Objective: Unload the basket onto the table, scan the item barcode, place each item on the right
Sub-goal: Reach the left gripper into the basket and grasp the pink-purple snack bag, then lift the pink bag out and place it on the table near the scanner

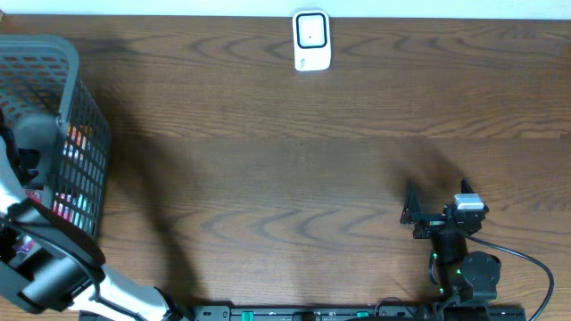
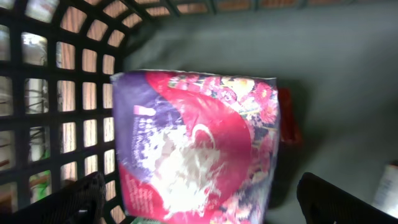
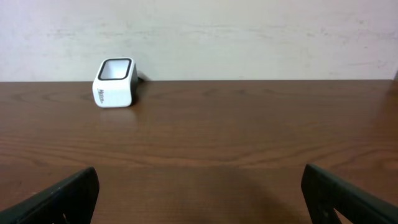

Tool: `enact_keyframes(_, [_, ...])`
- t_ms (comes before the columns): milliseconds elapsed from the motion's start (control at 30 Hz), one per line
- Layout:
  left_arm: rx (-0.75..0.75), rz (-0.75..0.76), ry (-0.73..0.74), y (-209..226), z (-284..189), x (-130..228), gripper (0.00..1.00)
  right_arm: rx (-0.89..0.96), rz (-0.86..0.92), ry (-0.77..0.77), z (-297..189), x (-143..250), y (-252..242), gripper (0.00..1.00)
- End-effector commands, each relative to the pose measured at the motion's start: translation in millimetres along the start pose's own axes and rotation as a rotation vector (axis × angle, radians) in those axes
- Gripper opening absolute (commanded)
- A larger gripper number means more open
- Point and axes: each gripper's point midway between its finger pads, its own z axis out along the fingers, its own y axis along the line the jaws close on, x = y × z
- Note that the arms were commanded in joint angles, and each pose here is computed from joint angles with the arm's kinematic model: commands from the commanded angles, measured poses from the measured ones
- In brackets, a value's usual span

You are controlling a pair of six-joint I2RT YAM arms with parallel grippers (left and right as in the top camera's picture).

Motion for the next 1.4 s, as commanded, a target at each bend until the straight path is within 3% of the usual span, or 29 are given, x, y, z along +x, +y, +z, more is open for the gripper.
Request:
enact_keyframes(0, [-0.068,0.023,0.025,-1.5,21.9,7.9,0.98,-0.019,0.01,0.002,-0.2,0.9,4.2,0.99])
enact_keyframes(333, [-0.16,0.083,0.111,-8.3,63.5,27.3,0.98,-0.019,0.01,0.002,-0.2,0.9,4.2,0.99])
enact_keyframes(533, [-0.162,0.097,0.155,-9.7,69.7,37.0,0.5,-0.019,0.01,0.002,-0.2,0.9,4.2,0.99])
enact_keyframes(600, [-0.16,0.101,0.168,-9.6,69.4,39.4,0.29,-0.019,0.01,0.002,-0.2,0.9,4.2,0.99])
enact_keyframes(633, [-0.162,0.112,0.171,-8.7,68.9,39.9,0.13,-0.019,0.01,0.002,-0.2,0.9,4.2,0.99])
enact_keyframes(667, [-0.163,0.134,0.175,-7.3,67.7,40.3,0.08,-0.019,0.01,0.002,-0.2,0.9,4.2,0.99])
enact_keyframes(867, [-0.111,0.168,0.154,-3.3,36.6,28.5,0.07,-0.019,0.01,0.002,-0.2,0.9,4.2,0.99])
enact_keyframes(1000, [0.025,0.108,0.078,-1.4,-15.7,8.3,0.07,-0.019,0.01,0.002,-0.2,0.9,4.2,0.99])
enact_keyframes(1200, [0.401,-0.008,-0.035,-4.3,-112.9,-7.3,0.07,-0.019,0.01,0.002,-0.2,0.9,4.2,0.99])
enact_keyframes(1367, [0.828,-0.098,-0.148,-4.0,-217.2,-13.9,0.07,-0.019,0.01,0.002,-0.2,0.9,4.2,0.99])
